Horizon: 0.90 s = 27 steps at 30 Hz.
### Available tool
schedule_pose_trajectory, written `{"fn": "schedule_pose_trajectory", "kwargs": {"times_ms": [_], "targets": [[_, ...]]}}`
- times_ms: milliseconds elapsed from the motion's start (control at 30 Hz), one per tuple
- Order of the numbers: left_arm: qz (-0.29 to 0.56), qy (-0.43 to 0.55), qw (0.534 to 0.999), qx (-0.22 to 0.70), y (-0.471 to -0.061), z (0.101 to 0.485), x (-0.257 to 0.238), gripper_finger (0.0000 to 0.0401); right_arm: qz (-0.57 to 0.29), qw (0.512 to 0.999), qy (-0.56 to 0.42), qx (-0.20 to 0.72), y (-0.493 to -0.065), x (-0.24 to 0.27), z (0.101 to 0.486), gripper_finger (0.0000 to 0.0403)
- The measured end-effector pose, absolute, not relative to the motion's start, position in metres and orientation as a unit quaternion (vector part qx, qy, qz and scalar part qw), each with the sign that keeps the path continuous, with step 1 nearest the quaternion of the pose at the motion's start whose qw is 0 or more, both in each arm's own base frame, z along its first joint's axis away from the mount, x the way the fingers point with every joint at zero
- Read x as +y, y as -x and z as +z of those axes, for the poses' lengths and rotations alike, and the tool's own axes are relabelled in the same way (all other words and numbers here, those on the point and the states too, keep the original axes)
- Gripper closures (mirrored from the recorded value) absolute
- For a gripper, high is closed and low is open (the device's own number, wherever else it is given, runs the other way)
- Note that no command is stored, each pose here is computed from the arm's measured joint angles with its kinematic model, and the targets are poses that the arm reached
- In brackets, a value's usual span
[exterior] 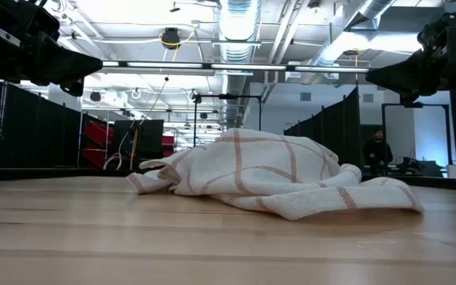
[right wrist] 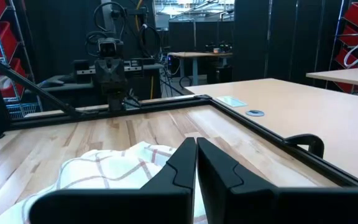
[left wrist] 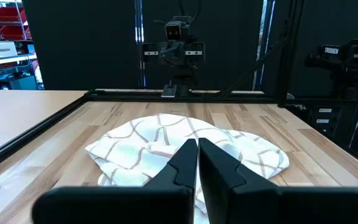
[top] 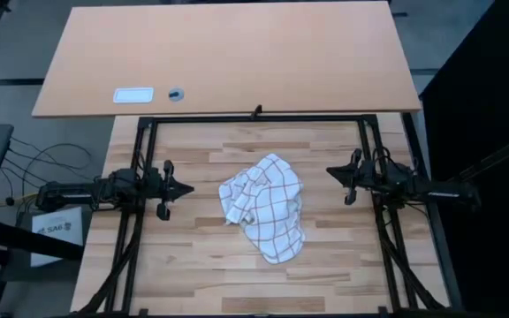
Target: Roll towel
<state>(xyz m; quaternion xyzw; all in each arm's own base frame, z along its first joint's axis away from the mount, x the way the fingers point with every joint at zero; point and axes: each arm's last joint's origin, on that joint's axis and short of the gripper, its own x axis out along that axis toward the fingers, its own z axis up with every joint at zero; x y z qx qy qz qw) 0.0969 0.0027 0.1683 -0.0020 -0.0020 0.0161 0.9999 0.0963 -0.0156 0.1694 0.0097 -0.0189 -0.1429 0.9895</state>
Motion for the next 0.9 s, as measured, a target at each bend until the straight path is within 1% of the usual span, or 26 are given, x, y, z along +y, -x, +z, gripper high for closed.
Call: {"fn": "schedule_pose_trajectory", "kwargs": {"times_ms": [200,400,567,667,700,767,900], "targets": [[0.017,0.004,1.000,-0.005,-0.097,0.169,0.003,0.0401,-0.143,0.989,-0.010,-0.019,-0.096,-0.016,0.169,0.0402],[0.020,0.032,0.999,-0.009,-0.097,0.169,0.003,0.0401,-0.143,0.990,-0.010,-0.019,-0.096,-0.016,0.169,0.0402],[0.057,0.116,0.991,-0.021,-0.097,0.171,0.005,0.0401,-0.144,0.989,-0.010,-0.021,-0.096,-0.016,0.170,0.0402],[0.071,0.146,0.986,-0.027,-0.097,0.171,0.006,0.0401,-0.148,0.988,-0.012,-0.034,-0.096,-0.016,0.172,0.0402],[0.075,0.157,0.984,-0.029,-0.096,0.171,0.006,0.0401,-0.147,0.988,-0.022,-0.049,-0.096,-0.016,0.175,0.0402],[0.080,0.174,0.981,-0.032,-0.096,0.171,0.007,0.0401,-0.138,0.983,-0.080,-0.087,-0.095,-0.016,0.180,0.0402],[0.091,0.186,0.978,-0.040,-0.096,0.172,0.007,0.0401,-0.148,0.959,-0.176,-0.165,-0.092,-0.018,0.192,0.0402]]}}
